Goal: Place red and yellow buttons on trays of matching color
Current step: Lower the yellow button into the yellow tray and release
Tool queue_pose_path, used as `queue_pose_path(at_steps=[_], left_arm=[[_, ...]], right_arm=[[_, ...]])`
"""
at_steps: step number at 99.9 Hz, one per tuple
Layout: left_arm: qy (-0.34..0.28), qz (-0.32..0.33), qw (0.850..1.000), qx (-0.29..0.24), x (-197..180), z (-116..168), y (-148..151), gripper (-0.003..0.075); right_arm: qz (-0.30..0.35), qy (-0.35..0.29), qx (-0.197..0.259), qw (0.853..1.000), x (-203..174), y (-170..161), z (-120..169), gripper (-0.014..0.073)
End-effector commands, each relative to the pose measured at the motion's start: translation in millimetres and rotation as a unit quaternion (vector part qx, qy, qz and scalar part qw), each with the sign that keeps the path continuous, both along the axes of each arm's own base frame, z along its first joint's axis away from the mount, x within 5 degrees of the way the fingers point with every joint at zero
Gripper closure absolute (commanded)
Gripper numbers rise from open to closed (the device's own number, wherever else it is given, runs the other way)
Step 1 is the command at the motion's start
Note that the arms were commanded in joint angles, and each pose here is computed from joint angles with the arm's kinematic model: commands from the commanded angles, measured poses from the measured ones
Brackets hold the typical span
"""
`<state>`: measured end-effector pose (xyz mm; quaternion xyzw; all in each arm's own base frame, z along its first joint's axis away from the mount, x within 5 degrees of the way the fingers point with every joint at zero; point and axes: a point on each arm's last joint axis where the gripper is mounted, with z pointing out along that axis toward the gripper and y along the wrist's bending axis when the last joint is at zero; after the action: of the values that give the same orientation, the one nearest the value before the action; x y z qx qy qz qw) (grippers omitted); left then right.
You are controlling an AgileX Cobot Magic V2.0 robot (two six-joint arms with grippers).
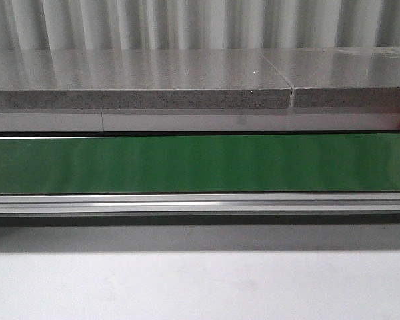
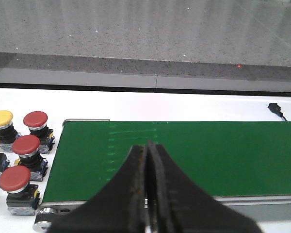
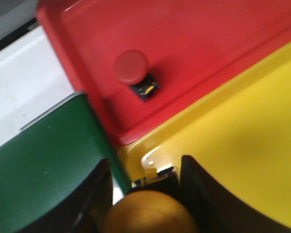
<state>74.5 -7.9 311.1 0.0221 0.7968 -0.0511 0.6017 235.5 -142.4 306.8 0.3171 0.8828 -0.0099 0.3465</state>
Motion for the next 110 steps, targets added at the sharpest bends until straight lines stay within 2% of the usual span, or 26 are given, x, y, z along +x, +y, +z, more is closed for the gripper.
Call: queue_pose_path(at_steps=[1,30,53,73,83,100,110], left_arm=[[-0.046,-0.008,0.999,-0.009,1.1,14.3,-1.6,0.0741],[-0.046,-0.008,0.999,-0.009,1.1,14.3,-1.6,0.0741],[-0.046,-0.008,0.999,-0.009,1.1,14.3,-1.6,0.0741],[-0.046,-0.008,0.999,-0.009,1.1,14.3,-1.6,0.0741],[-0.046,-0.008,0.999,-0.009,1.1,14.3,-1.6,0.0741],[-0.046,-0.008,0.999,-0.009,1.1,14.3,-1.6,0.0741],[-0.046,-0.008,0.999,-0.009,1.1,14.3,-1.6,0.0741]], right_arm=[[-0.040,-0.047,-0.014,0.998,-2.6,-10.4,0.8,0.0449],[-0.068,-0.019,0.006,0.998,4.7,-19.6,-62.2,0.0449],[-0.070,0.012,0.024,0.997,14.7,-26.6,-89.2,0.0449],[-0.071,0.026,0.031,0.997,18.3,-29.5,-101.5,0.0434],[-0.071,0.027,0.032,0.997,18.4,-29.5,-102.1,0.0334],[-0.075,0.023,0.037,0.996,18.6,-29.2,-101.7,0.0012],[-0.077,0.022,0.039,0.996,18.6,-28.8,-101.2,-0.0063]])
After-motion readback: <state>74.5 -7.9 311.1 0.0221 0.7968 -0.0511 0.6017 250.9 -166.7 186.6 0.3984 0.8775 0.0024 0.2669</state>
